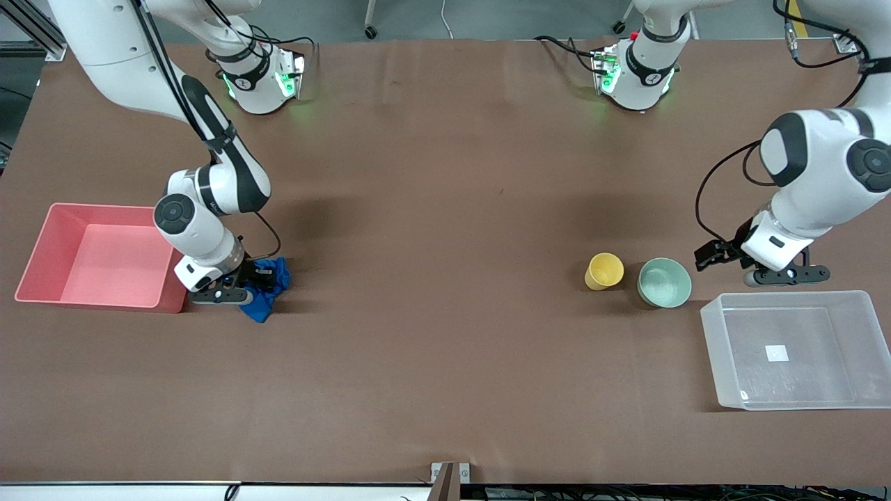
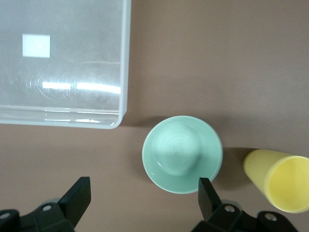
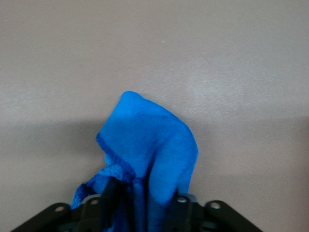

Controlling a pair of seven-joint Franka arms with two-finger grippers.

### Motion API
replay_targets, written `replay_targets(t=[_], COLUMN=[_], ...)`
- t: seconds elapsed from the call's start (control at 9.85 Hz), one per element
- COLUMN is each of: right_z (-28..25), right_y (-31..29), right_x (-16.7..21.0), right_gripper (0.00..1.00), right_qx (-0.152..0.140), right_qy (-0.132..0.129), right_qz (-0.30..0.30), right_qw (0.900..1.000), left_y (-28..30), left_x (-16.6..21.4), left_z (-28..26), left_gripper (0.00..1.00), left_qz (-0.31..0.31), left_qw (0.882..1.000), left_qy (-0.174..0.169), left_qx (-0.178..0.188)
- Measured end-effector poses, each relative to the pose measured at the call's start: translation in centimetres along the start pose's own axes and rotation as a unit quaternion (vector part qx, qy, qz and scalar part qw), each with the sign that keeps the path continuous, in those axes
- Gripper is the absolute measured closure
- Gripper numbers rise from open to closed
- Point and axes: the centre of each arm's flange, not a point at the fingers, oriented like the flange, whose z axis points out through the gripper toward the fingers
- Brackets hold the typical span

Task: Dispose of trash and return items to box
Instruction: 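Drop the cloth into the pink bin while the left gripper grasps the bowl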

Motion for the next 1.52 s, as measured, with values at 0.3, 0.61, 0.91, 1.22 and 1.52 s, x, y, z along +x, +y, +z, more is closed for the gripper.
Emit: replay_targets(t=[0.3, 0.61, 0.91, 1.22, 1.52], right_z=[-0.1, -7.7, -23.5, -24.8, -19.2], right_y=[-0.1, -0.8, 3.2, 18.5, 28.1], right_x=[0.2, 3.4, 5.7, 5.1, 2.2], right_gripper=[0.88, 0.88, 0.89, 0.89, 0.89], right_qx=[-0.001, -0.027, -0.047, -0.061, -0.076], right_qy=[-0.006, -0.074, -0.089, -0.095, -0.066], right_qz=[0.028, 0.047, 0.023, -0.038, -0.071], right_qw=[1.000, 0.996, 0.995, 0.993, 0.992], left_y=[-2.4, -2.2, -1.6, -0.1, 0.0], left_x=[-2.2, -2.7, -3.1, -3.5, -3.7], left_z=[6.3, 9.8, 11.6, 13.3, 13.9], left_gripper=[0.01, 0.01, 0.01, 0.02, 0.26], left_qz=[-0.022, -0.024, -0.022, -0.027, -0.027], left_qw=[1.000, 1.000, 1.000, 0.999, 0.999], left_qy=[0.011, 0.009, 0.002, 0.001, -0.002], left_qx=[-0.003, -0.008, -0.013, -0.022, -0.023])
